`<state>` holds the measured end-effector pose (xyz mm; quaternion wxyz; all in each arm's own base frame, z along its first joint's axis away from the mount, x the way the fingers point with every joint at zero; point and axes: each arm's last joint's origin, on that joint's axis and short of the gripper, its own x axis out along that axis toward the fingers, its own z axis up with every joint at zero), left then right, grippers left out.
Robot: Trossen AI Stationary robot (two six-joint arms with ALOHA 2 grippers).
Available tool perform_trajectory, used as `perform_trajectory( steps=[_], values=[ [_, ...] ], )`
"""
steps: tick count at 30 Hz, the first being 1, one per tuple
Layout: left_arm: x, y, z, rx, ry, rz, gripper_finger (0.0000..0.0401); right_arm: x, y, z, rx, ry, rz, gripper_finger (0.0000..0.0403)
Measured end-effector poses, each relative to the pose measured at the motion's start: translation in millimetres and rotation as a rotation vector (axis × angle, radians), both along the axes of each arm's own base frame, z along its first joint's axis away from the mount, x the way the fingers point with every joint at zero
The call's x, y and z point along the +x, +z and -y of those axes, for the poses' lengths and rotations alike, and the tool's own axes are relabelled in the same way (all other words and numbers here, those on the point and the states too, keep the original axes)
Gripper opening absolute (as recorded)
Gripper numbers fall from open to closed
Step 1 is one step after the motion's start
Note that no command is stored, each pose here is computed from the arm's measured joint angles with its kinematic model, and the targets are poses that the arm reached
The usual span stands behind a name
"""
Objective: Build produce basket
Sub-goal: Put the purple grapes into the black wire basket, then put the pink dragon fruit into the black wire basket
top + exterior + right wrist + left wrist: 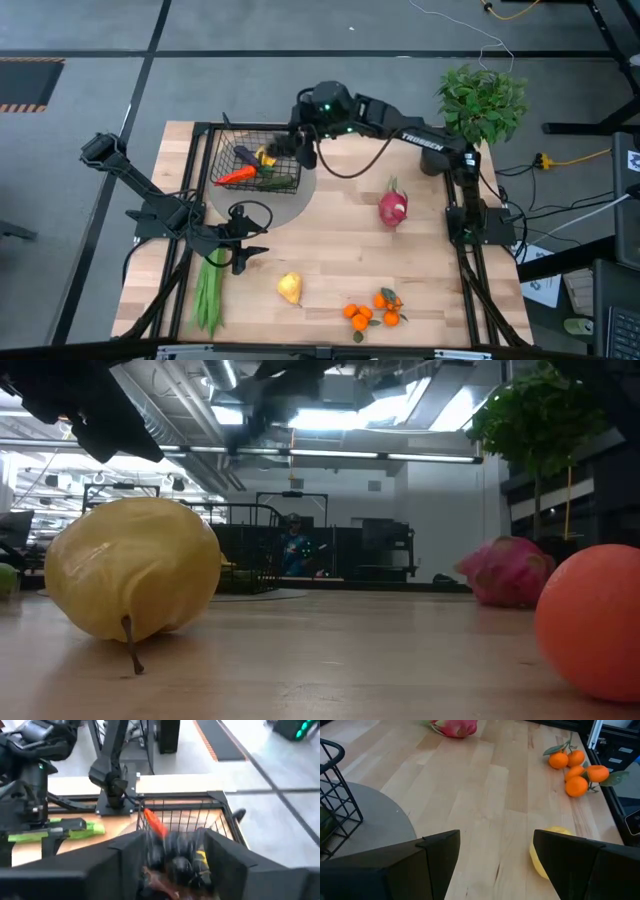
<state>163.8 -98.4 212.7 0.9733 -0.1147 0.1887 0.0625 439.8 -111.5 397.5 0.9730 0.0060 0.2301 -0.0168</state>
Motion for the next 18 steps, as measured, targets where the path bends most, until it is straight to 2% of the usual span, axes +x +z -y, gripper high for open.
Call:
perform_trajectory(
  steps=[4, 8, 11, 14, 16, 18],
  values=[
    [0, 0, 0, 0.0, 0.0, 0.0, 0.0243, -5, 13, -2, 0.013, -0.005, 0.005, 0.023],
    [0, 0, 0, 0.0, 0.0, 0.0, 0.0243, -8, 26, -3, 0.009, -0.007, 0.054, 0.0242],
    [0, 0, 0, -0.001, 0.0, 0.0, 0.0243, -14, 33, -6, 0.08, 0.0, 0.037, 0.0243],
    [0, 0, 0, -0.001, 0.0, 0.0, 0.0243, -25, 32, -14, 0.203, 0.057, -0.064, 0.0243],
    [0, 0, 0, 0.0, 0.0, 0.0, 0.0243, -35, 21, -24, 0.3, 0.118, -0.215, 0.0243],
    [0, 0, 0, 0.0, 0.0, 0.0, 0.0243, -47, 9, -36, 0.352, 0.177, -0.396, 0.0244]
  ],
)
